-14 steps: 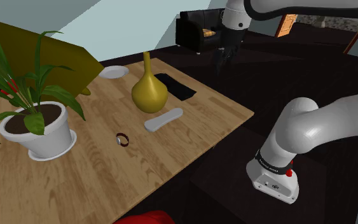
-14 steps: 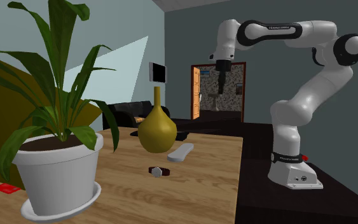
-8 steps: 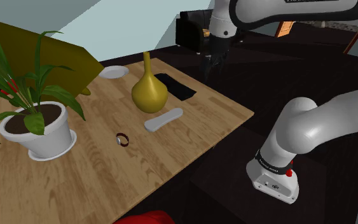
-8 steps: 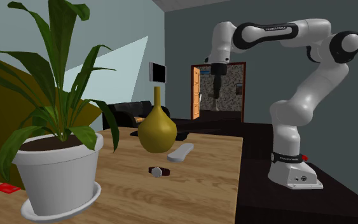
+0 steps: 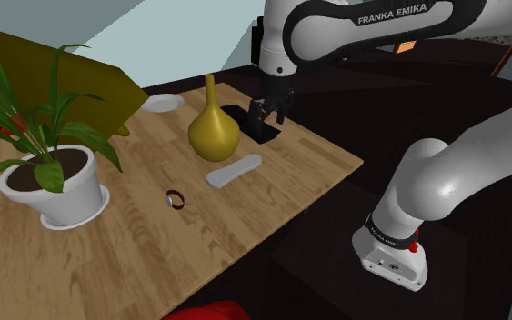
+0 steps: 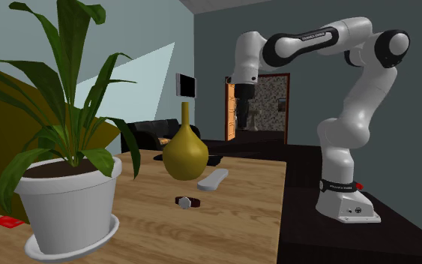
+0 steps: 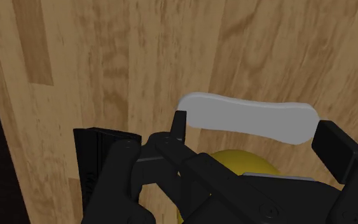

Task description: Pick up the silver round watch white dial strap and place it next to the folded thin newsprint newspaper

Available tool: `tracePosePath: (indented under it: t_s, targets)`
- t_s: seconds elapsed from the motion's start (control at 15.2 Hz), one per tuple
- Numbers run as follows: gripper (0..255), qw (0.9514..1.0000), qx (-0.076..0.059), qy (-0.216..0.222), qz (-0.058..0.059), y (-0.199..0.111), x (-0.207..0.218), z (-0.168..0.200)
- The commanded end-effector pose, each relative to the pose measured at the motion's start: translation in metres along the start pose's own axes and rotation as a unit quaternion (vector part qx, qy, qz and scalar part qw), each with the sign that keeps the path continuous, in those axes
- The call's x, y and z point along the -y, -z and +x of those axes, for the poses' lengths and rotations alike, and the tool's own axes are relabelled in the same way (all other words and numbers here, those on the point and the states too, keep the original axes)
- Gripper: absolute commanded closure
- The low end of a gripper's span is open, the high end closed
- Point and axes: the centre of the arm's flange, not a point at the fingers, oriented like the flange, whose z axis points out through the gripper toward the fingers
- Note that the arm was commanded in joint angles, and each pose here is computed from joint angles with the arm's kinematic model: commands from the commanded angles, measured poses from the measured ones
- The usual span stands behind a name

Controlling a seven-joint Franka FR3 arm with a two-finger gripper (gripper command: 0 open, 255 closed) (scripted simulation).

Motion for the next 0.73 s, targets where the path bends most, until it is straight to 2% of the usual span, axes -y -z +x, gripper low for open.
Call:
tracePosePath:
  t_s: [0.0, 0.66]
  targets:
    - [0, 1.0000, 0.002, -0.004, 0.004, -0.011, 0.021, 0.008]
    - [0, 0.9994, 0.015, -0.021, 0.024, -0.066, 0.126, 0.058]
